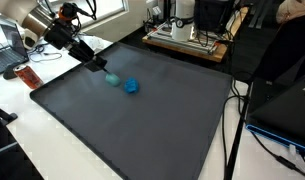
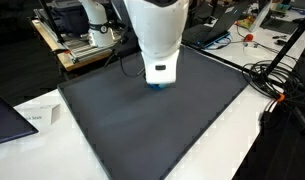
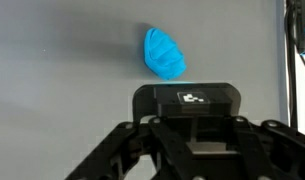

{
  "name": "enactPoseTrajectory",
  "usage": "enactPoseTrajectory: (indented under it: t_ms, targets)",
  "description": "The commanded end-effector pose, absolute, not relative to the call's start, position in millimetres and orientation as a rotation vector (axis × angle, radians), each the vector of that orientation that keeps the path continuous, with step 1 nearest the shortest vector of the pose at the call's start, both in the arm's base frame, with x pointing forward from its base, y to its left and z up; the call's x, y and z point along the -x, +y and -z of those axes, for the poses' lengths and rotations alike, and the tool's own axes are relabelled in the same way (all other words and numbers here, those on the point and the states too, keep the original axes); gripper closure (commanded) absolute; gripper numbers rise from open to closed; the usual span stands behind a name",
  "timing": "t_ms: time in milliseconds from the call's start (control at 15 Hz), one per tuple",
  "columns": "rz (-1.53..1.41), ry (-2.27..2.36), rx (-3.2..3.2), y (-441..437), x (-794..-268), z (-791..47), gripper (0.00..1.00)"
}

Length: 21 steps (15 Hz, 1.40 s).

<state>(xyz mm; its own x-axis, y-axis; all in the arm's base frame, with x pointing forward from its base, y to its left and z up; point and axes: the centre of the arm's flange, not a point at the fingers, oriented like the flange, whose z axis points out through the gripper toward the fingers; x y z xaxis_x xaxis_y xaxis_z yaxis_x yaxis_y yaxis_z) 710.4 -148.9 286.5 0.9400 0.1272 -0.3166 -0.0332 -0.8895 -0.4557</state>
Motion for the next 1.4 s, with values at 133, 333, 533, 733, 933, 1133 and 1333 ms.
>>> enactPoseTrajectory:
  t_ms: [133,333,533,733,933,1133,1333]
  targets:
    - [-0.401,-0.130,2.458,-178,-710,-289,0.78]
    - [-0.358,-0.127,2.423,-193,-700,-281,0.78]
    - [-0.320,-0.123,2.385,-208,-688,-274,0.78]
    - [-0.285,-0.132,2.365,-216,-672,-273,0.78]
    - [-0.236,-0.173,2.413,-210,-638,-269,0.78]
    - [-0.275,-0.141,2.416,-227,-681,-259,0.53]
    - [-0.278,-0.142,2.415,-226,-682,-258,0.53]
